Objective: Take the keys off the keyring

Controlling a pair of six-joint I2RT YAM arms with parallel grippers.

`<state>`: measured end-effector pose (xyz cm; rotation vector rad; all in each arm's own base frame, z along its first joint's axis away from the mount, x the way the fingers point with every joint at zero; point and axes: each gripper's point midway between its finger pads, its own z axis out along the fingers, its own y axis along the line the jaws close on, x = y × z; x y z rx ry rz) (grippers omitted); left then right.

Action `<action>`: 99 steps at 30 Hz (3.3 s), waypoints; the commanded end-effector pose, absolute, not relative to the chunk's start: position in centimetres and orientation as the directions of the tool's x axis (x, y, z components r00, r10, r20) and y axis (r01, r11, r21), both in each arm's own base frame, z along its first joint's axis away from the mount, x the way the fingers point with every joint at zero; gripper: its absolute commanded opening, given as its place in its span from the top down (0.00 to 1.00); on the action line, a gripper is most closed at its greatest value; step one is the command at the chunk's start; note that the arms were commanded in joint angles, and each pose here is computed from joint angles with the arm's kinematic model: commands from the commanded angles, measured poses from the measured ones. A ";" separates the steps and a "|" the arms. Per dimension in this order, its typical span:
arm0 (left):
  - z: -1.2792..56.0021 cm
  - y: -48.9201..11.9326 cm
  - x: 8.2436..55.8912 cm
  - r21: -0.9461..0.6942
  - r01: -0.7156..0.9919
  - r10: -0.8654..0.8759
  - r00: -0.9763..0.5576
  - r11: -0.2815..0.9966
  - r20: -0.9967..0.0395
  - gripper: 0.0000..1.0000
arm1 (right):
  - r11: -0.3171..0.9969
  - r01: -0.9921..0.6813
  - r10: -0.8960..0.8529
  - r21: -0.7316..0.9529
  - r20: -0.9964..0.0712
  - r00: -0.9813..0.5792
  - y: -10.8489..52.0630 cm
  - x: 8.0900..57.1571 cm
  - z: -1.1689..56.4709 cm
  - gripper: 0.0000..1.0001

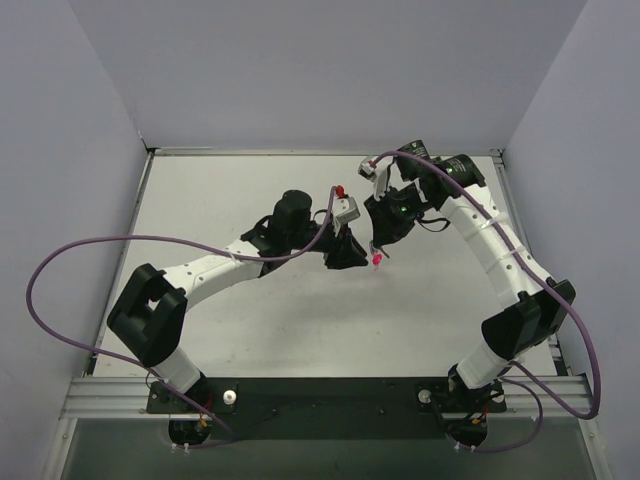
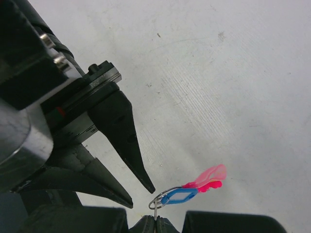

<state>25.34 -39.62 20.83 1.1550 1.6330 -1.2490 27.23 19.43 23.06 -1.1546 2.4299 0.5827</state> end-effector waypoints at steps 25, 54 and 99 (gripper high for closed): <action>23.4 -40.2 26.9 -0.223 0.966 0.185 -0.244 0.129 -0.952 0.36 | 0.563 -0.789 -0.610 0.246 -0.521 -0.597 20.9 26.2 23.4 1.00; 22.4 -40.4 26.2 -0.254 0.962 0.193 -0.269 0.100 -0.944 1.00 | 0.560 -0.796 -0.594 0.230 -0.558 -0.579 20.2 25.7 24.7 1.00; 22.8 -40.3 25.7 -0.291 0.953 0.190 -0.302 0.084 -0.934 0.58 | 0.537 -0.813 -0.608 0.226 -0.563 -0.559 20.1 25.7 23.3 1.00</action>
